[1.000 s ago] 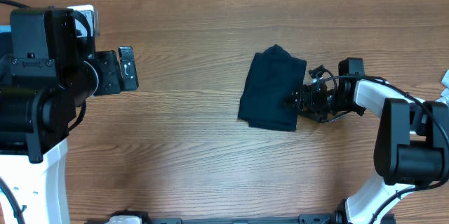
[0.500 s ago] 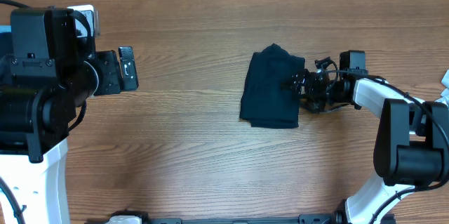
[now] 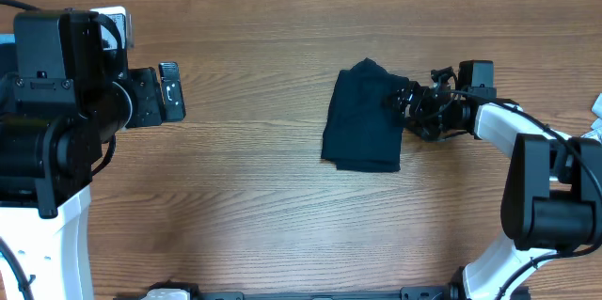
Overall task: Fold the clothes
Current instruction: 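Push the teal bundle leftward toward table center with the right gripper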
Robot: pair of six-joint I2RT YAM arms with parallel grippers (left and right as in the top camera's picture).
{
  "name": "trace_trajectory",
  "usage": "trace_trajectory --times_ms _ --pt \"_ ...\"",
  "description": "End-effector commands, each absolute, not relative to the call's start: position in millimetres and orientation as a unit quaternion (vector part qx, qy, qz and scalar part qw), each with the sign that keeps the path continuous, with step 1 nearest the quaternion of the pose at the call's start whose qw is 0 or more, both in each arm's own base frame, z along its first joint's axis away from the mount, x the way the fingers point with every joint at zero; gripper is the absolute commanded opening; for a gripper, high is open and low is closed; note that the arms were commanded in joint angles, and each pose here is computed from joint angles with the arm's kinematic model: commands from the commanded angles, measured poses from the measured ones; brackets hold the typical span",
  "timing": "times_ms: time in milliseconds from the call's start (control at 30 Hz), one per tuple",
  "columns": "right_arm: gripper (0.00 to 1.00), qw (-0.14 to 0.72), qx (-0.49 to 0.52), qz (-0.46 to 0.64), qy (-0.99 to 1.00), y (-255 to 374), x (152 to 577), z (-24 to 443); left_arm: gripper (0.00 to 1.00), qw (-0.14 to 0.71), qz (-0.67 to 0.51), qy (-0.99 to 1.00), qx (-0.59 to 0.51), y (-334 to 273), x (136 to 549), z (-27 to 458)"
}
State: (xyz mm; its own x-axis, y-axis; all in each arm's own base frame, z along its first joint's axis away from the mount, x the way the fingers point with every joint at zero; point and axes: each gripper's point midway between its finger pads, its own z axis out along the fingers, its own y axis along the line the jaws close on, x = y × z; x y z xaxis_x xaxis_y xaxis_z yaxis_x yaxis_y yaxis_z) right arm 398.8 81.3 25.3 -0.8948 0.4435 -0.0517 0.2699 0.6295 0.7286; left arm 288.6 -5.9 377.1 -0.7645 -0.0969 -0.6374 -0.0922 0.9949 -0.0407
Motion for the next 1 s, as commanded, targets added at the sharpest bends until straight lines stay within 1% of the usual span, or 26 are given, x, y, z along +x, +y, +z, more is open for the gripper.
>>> trace_trajectory --times_ms 0,67,167,233,267,300,433,500,533,600,633,667,833,867,933,967 --pt "0.87 0.087 0.203 0.346 0.912 90 389 -9 1.00 0.341 0.003 0.939 -0.046 -6 290 378" --pt "0.83 0.074 0.213 0.347 0.910 95 387 -15 1.00 0.341 0.003 0.939 -0.046 -6 290 378" --pt "0.72 0.060 0.238 0.347 0.905 96 386 -20 1.00 0.341 0.003 0.939 -0.046 -6 290 378" --pt "0.65 0.058 0.244 0.347 0.904 96 385 -20 1.00 0.341 0.003 0.939 -0.046 -6 290 378" --pt "0.59 0.057 0.245 0.347 0.904 96 385 -20 1.00 0.341 0.003 0.939 -0.046 -6 290 378" --pt "0.56 0.058 0.244 0.347 0.904 96 385 -20 1.00 0.341 0.003 0.939 -0.046 -6 290 378" --pt "0.50 0.059 0.240 0.348 0.905 96 385 -20 1.00 0.341 0.003 0.939 -0.046 -6 290 378" --pt "0.52 0.062 0.209 0.372 0.902 106 385 -13 1.00 0.341 0.003 0.939 -0.046 -6 290 378" --pt "0.59 0.063 0.193 0.386 0.900 111 385 -10 1.00 0.341 0.003 0.939 -0.046 -6 290 378" --pt "0.63 0.062 0.185 0.391 0.899 115 384 -8 1.00 0.341 0.003 0.939 -0.046 -6 290 378" --pt "0.71 0.061 0.183 0.392 0.900 117 384 -8 1.00 0.341 0.003 0.939 -0.046 -6 290 378" --pt "0.77 0.060 0.181 0.394 0.899 118 383 -8 1.00 0.341 0.003 0.939 -0.046 -6 290 378" --pt "0.75 0.057 0.139 0.416 0.897 134 376 -3 1.00 0.341 0.003 0.939 -0.046 -6 290 378" --pt "0.71 0.058 0.140 0.408 0.900 133 376 -5 1.00 0.341 0.003 0.939 -0.046 -6 290 378" --pt "0.59 0.061 0.143 0.397 0.905 131 377 -8 1.00 0.341 0.003 0.939 -0.046 -6 290 378" --pt "0.56 0.060 0.146 0.395 0.905 131 377 -8 1.00 0.341 0.003 0.939 -0.046 -6 290 378"
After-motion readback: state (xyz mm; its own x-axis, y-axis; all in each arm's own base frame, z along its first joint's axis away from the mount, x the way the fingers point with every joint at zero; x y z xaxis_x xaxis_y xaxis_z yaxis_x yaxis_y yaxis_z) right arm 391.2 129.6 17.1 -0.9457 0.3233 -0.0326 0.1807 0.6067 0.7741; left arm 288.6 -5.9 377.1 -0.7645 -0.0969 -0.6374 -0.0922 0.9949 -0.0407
